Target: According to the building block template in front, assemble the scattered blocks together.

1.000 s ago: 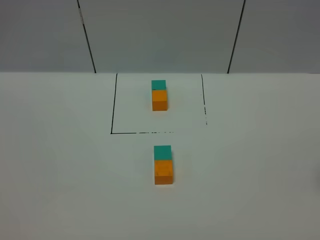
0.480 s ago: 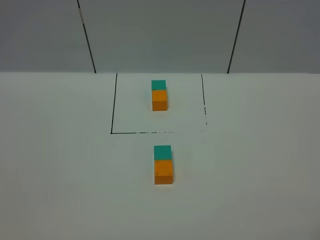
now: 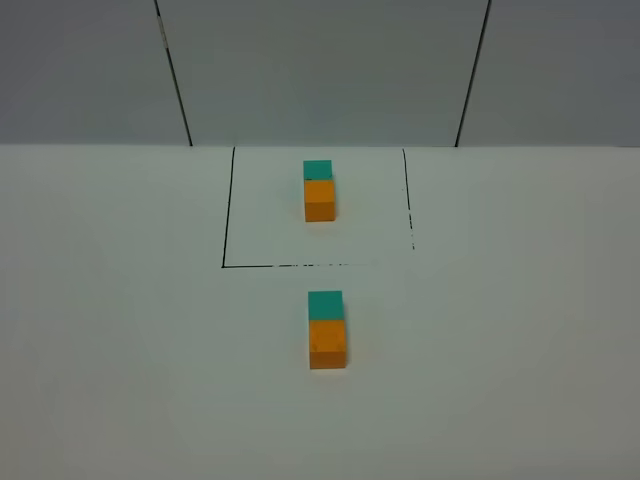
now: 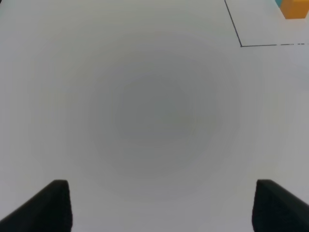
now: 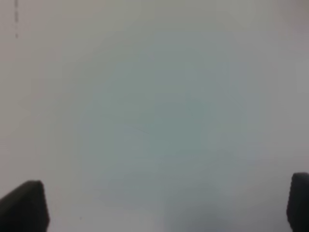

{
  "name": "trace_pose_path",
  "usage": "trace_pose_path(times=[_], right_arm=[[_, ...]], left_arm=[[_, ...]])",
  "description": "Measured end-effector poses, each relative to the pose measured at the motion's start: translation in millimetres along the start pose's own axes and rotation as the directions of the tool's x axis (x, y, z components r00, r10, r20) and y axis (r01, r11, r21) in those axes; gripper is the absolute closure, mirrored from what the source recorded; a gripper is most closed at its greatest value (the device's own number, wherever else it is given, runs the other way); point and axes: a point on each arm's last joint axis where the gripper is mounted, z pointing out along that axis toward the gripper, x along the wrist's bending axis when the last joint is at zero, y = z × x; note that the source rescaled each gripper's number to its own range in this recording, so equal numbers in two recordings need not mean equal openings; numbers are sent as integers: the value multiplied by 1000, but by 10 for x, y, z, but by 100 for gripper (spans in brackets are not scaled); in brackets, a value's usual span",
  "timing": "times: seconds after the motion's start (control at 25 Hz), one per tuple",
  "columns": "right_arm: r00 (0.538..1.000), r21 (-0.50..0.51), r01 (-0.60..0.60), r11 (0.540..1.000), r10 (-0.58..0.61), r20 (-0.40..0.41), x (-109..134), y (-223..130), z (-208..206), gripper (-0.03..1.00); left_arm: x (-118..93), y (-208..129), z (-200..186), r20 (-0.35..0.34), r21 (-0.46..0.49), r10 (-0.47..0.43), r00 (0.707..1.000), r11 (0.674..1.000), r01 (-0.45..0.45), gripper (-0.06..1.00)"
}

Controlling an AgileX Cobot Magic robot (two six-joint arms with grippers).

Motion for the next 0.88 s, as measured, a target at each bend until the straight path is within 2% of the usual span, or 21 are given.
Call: trace_pose_path(times=[0.2, 0.48, 0.6, 0.88], right_arm=[[997, 18, 62, 998, -61, -50, 30, -150, -37, -3], [979, -126, 139, 982, -155, -131, 86, -268, -224, -3], [975, -176, 148, 973, -173, -138, 90, -318, -287, -3], [974, -182, 153, 971, -179, -138, 90, -324, -294, -3]], left_arm=[[0, 0, 0, 0, 0, 0, 1000, 1000, 0, 25], [0, 0, 0, 0, 0, 0, 1000, 1000, 0, 25], [0, 0, 0, 0, 0, 0, 1000, 1000, 0, 25], [0, 0, 0, 0, 0, 0, 1000, 1000, 0, 25]])
